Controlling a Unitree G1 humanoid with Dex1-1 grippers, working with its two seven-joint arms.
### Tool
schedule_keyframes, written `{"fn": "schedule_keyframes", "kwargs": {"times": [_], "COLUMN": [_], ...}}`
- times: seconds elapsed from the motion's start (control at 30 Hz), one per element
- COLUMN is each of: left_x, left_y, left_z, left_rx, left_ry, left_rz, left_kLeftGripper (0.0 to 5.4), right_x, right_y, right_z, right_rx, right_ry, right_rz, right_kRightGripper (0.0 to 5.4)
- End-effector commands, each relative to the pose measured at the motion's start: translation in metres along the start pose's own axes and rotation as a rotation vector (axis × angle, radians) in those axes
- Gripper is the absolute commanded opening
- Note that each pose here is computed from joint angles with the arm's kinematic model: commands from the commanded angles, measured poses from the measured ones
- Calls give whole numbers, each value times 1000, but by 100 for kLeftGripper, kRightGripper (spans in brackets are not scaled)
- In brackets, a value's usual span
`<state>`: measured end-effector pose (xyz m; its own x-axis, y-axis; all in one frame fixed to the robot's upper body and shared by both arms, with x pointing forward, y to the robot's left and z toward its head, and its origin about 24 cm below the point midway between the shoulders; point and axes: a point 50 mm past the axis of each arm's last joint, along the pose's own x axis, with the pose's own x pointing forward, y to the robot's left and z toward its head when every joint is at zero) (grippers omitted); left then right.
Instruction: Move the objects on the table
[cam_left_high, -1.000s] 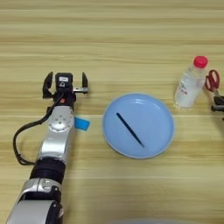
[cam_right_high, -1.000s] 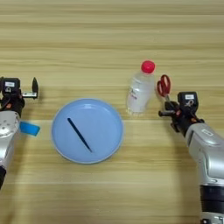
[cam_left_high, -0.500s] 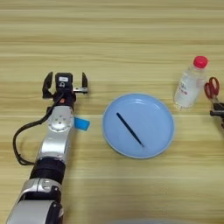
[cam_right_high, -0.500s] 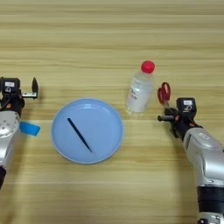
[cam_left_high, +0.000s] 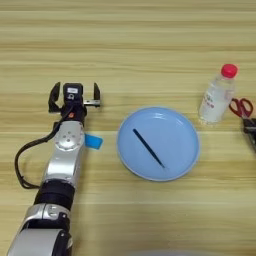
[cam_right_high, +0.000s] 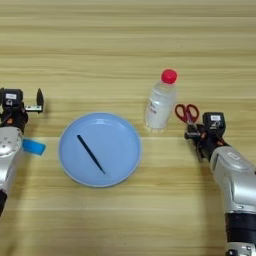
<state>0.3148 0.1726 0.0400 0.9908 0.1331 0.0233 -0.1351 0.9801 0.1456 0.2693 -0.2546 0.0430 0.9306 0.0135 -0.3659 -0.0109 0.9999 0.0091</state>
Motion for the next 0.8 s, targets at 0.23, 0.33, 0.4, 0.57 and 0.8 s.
{"fn": "schedule_keyframes", "kwargs": {"times": [0.23,0.33,0.4,0.57,0.8], "left_x": [2,2,2,2,3], "left_y": [1,0,0,0,1], "left_z": [4,4,4,4,4], "left_rx": [-7,-7,-7,-6,-4], "left_ry": [-8,-8,-8,-9,-12], "left_rz": [6,6,6,5,3], "left_kLeftGripper": [540,540,540,540,540], "right_x": [0,-1,-2,-10,-22], "right_y": [0,2,4,5,19], "right_z": [11,14,16,24,28], "right_rx": [-40,-63,-92,-189,-276], "right_ry": [-62,-91,-104,-120,-112], "right_rz": [-20,-15,-5,32,160], "right_kRightGripper": [263,298,320,369,445]}}
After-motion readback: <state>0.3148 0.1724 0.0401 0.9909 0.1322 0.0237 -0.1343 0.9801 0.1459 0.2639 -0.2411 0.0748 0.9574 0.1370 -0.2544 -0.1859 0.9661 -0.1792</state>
